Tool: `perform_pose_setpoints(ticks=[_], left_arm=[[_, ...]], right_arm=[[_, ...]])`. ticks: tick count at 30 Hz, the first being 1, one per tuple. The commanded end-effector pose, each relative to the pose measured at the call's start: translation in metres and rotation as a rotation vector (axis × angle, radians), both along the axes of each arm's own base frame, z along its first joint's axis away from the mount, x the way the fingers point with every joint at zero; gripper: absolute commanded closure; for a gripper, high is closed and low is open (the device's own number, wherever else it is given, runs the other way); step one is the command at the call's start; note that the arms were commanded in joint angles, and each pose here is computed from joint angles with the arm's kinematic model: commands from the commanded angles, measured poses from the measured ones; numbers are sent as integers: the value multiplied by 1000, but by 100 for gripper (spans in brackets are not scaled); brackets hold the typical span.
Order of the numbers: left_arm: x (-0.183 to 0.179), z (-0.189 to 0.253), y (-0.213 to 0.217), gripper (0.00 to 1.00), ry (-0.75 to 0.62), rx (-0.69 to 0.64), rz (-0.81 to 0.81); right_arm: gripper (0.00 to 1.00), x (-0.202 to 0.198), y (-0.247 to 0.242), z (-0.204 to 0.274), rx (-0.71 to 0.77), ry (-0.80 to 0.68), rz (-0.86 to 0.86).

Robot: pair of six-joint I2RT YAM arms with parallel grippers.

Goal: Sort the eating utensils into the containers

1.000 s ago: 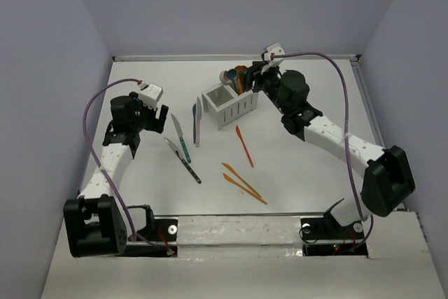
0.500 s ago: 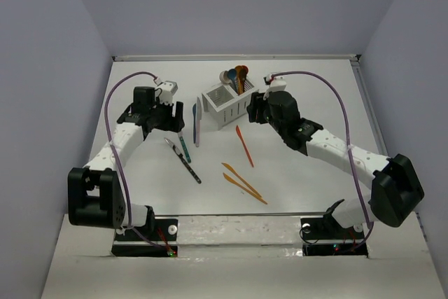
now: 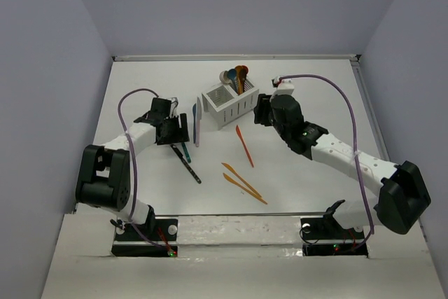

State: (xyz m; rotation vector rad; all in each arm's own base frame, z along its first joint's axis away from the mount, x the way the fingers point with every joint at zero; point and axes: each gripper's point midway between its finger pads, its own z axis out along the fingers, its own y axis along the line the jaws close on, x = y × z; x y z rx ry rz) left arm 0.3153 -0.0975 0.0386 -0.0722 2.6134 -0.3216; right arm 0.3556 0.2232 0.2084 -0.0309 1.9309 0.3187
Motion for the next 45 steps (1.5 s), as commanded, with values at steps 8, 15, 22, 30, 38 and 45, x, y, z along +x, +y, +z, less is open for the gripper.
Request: perform_pose_setpoints(ticks=[8,15,22,30,38,45], left_arm=[[23,-20,7,22,2,83,44],[45,16,1,25,-127,72,41],[36,23,-14,28,-144,69,1],[18,-12,-6,29,-16,139,4],[14,-26,-15,39,26,157,-18],[20,-25,-16,51,21,150,11]], right_arm=[[40,-2,-14,-11,-51,0,-58],[40,-6,-21,-22,-100,29,-61],[40,-7,-26,-25,-117,36,-79],[40,-14,-37,-18,-114,21,-101],[40,-17,-46,-22,-130,20,-128],[40,-21,-54,-18,-134,4,-152]])
